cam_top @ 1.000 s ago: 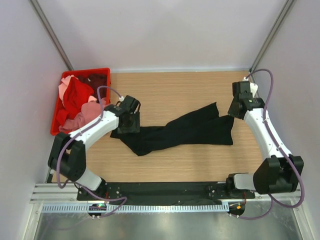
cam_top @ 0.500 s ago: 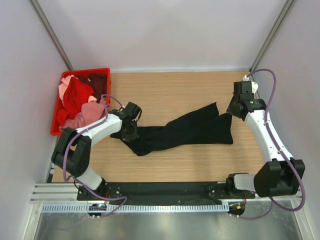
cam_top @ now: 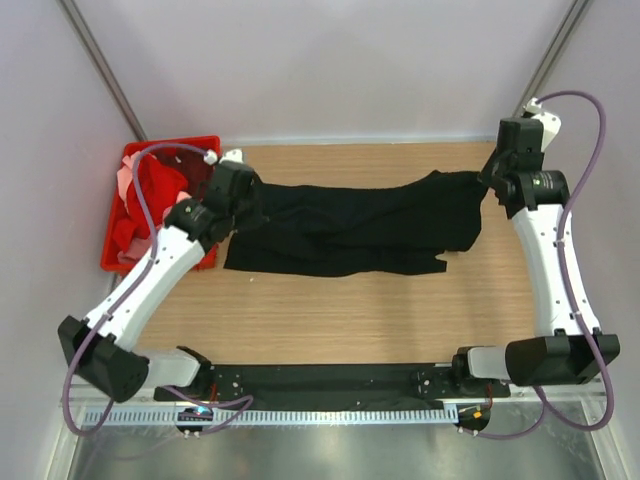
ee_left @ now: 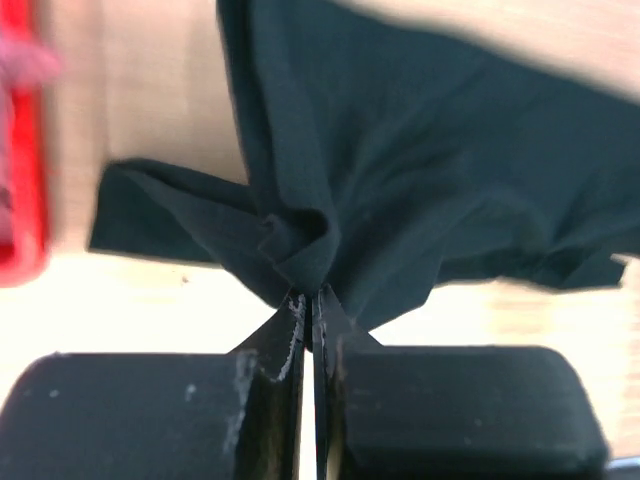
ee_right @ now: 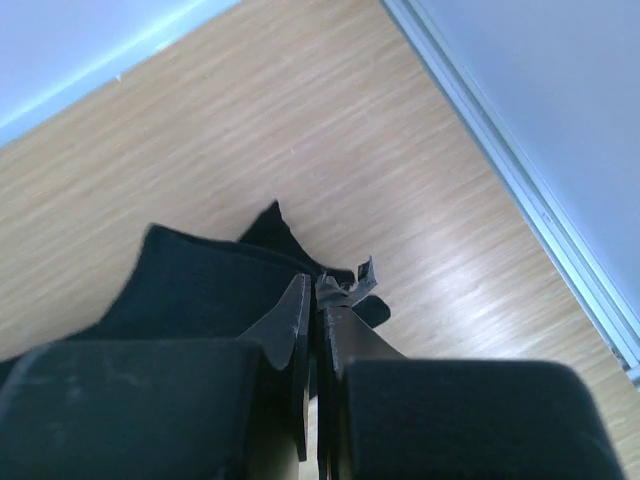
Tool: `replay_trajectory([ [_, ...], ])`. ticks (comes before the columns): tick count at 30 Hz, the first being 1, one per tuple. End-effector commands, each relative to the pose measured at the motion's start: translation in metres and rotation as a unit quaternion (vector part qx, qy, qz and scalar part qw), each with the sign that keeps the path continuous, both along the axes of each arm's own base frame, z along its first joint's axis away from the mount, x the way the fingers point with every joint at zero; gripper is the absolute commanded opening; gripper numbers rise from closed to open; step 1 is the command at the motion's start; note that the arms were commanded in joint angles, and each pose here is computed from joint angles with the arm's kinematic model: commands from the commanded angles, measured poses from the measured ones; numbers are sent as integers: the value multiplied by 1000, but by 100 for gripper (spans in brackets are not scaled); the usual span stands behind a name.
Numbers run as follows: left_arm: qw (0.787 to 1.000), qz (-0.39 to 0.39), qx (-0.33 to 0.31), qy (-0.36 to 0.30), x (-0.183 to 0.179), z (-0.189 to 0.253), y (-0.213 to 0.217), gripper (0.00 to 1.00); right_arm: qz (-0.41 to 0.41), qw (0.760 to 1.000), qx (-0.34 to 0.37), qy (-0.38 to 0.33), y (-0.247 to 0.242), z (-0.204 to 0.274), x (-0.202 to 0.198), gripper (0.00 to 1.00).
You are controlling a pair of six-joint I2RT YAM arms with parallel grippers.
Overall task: Fold and stack the t-shirts
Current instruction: Flatten the tshirt out
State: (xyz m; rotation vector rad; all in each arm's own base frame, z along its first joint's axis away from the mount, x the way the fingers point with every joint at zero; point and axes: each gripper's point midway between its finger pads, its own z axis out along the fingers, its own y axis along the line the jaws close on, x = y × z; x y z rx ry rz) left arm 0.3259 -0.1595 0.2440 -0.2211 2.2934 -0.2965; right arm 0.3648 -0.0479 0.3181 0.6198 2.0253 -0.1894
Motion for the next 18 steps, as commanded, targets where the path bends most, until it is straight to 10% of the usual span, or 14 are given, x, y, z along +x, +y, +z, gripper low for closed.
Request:
replay_trajectory([
  [1,993,-13,-13,114,-45,-92,-8,0,0,998,7,55,1,-38,-34,1],
  [6,979,14,4,203,-103,-167,8,4,13,991,67,118,20,-121,-70,1],
  [8,977,28,17,212,-115,-180,19,29,-5,991,61,123,15,-132,-83,1],
  [13,986,48,56,151,-98,-151,38,59,-28,988,67,134,7,-153,-100,1],
  [18,992,-1,73,102,-61,-124,24,64,-13,988,81,131,14,-159,-100,1],
])
